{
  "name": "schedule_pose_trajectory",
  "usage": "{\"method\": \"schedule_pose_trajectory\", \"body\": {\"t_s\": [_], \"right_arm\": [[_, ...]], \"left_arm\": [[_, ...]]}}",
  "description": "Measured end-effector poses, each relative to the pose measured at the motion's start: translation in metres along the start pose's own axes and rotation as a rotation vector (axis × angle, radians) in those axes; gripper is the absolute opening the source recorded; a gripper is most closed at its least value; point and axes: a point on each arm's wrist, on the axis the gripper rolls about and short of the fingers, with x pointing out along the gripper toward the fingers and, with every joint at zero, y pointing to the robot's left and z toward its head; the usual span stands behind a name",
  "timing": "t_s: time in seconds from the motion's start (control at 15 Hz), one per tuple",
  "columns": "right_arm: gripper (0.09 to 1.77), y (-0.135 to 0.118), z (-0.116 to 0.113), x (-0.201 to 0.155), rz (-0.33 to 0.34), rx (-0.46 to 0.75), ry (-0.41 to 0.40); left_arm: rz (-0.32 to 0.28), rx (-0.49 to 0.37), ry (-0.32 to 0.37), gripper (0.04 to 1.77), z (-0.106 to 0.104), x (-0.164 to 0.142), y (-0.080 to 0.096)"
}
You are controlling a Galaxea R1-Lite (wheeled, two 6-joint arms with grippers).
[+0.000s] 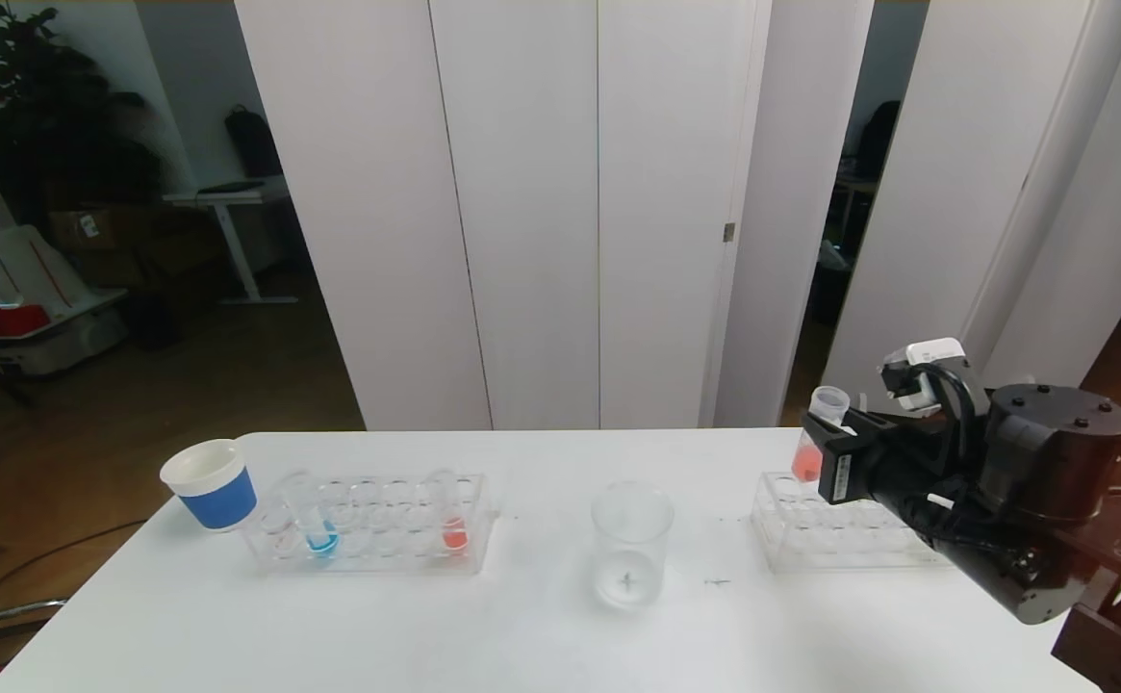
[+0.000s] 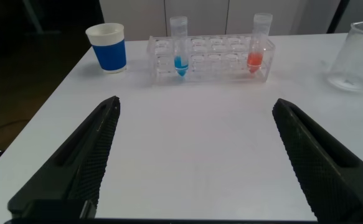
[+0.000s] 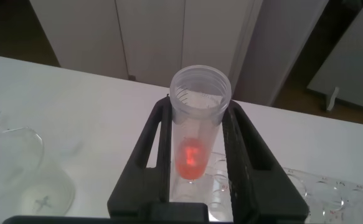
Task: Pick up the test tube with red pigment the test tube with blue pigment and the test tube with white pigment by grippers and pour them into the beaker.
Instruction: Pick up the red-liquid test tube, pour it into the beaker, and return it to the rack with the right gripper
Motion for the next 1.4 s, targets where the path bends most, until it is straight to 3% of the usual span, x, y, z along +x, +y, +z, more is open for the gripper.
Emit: {"method": "schedule_pose_trajectory", "body": {"t_s": [0.2, 0.4, 0.67, 0.87, 1.2, 1.4], "right_arm": [[0.59, -0.001, 0.02, 0.004, -0.006, 0.005, -0.012], [0.59, -0.002, 0.042, 0.013, 0.036, 0.009, -0.012], [0.59, -0.007, 0.074, 0.025, 0.196, 0.023, -0.032], [0.59, -0.007, 0.086, 0.036, 0.269, 0.023, -0.037], [0.59, 0.003, 0.087, 0.056, 0.442, -0.002, -0.057], [0.59, 0.007, 0.077, 0.064, 0.549, -0.121, -0.062]], "left_arm": [[0.0, 0.0, 0.0, 1.75, 0.0, 0.0, 0.0], [0.0, 0.0, 0.0, 1.75, 0.0, 0.0, 0.0], [0.0, 0.0, 0.0, 1.75, 0.0, 0.0, 0.0], [0.0, 0.0, 0.0, 1.75, 0.0, 0.0, 0.0], [0.0, 0.0, 0.0, 1.75, 0.0, 0.0, 0.0], [0.0, 0.0, 0.0, 1.75, 0.0, 0.0, 0.0]]}}
